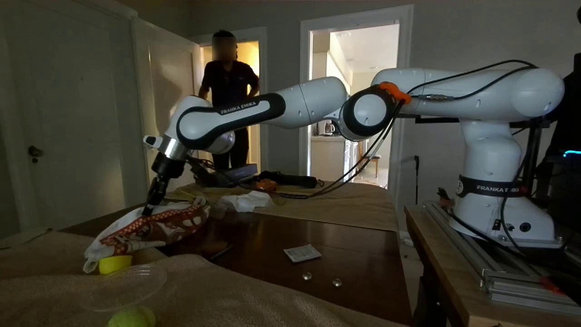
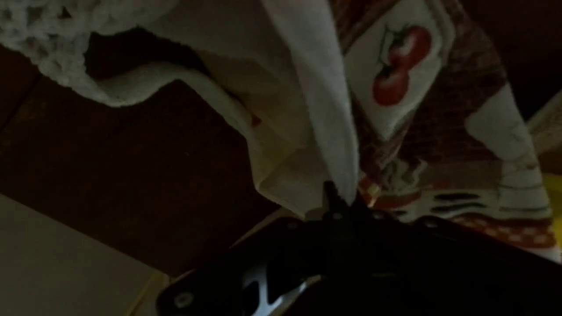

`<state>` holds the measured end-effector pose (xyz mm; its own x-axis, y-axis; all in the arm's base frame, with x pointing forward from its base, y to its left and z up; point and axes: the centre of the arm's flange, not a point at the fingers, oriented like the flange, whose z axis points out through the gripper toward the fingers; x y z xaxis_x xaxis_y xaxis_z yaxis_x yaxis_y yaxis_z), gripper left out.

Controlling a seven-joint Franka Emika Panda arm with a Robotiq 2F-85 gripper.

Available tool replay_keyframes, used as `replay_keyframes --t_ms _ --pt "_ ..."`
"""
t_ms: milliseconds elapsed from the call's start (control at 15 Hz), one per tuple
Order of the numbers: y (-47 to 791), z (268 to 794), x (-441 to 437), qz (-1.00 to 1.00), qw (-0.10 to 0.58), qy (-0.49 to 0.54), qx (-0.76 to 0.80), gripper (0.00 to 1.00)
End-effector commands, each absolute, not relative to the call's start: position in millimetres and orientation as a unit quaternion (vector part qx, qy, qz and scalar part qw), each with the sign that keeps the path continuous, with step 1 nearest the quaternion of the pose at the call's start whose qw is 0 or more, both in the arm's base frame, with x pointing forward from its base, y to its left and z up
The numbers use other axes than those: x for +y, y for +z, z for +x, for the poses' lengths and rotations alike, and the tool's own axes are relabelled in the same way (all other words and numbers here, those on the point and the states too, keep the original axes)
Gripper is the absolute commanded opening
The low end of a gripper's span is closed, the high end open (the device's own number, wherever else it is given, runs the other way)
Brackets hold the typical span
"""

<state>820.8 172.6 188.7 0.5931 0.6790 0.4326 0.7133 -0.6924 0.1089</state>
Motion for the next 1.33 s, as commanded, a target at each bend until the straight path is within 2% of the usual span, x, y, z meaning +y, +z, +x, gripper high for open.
replay_keyframes --t_ms 0,533,1067,1267 --pt "231 844 188 -0.9 0.056 -0.188 -0.39 0.02" --pt "311 824 203 -0.883 0.099 -0.157 -0.432 0.01" --pt "304 811 218 -0.872 0.159 -0.106 -0.45 0.01" --pt "296 793 213 -0.876 0.14 -0.115 -0.448 0.03"
